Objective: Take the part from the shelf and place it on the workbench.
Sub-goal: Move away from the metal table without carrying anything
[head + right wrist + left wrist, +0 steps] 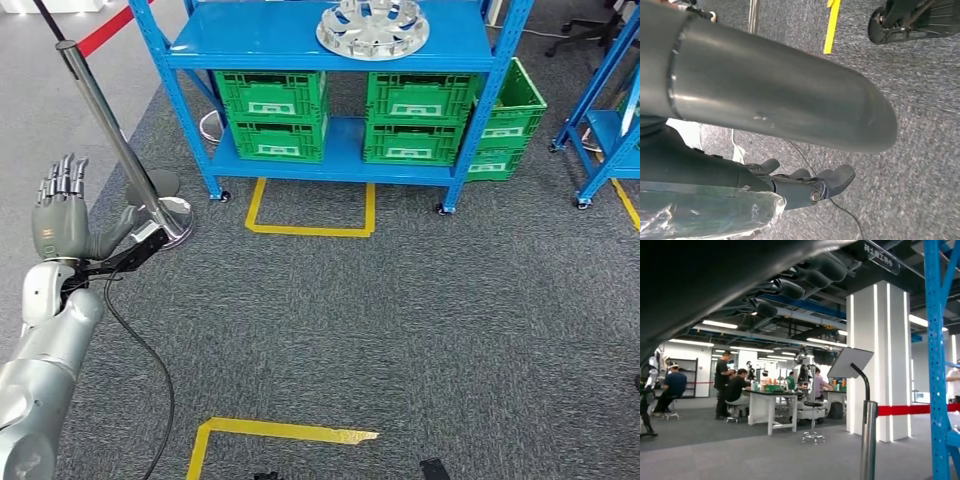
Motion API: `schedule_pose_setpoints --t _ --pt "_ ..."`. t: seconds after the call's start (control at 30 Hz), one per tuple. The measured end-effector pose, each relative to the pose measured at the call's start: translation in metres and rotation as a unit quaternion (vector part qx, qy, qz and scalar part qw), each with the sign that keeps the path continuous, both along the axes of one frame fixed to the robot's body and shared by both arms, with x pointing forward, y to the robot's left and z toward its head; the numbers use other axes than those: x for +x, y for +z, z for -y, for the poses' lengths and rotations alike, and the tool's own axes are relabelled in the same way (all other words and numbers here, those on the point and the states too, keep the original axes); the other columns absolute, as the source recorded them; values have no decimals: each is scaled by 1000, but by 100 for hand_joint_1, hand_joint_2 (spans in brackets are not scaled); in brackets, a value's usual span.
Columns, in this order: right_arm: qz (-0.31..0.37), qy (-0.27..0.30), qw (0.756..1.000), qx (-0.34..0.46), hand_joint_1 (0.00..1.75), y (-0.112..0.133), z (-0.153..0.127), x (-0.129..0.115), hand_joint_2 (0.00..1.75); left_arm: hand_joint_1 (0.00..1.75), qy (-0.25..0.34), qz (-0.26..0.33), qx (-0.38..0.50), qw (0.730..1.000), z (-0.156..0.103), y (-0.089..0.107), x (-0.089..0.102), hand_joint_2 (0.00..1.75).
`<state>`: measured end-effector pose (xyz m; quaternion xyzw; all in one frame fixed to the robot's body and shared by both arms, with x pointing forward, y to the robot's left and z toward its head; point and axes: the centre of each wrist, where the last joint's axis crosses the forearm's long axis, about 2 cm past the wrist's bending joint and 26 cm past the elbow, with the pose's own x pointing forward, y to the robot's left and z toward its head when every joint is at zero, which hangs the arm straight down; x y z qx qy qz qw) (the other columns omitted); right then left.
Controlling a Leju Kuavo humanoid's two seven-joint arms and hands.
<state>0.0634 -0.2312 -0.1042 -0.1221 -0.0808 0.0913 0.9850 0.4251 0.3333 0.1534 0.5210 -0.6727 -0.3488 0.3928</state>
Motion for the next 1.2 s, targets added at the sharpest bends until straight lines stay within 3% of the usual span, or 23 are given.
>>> schedule_pose_setpoints --t 0.57,1.2 --pt "-3 -16 1000 20 0 0 0 1 0 0 -160 -71 -28 984 12 -6 3 0" --pt "31 -57 998 9 0 -1 10 0 0 0 -163 -94 -9 982 -1 -22 -8 0"
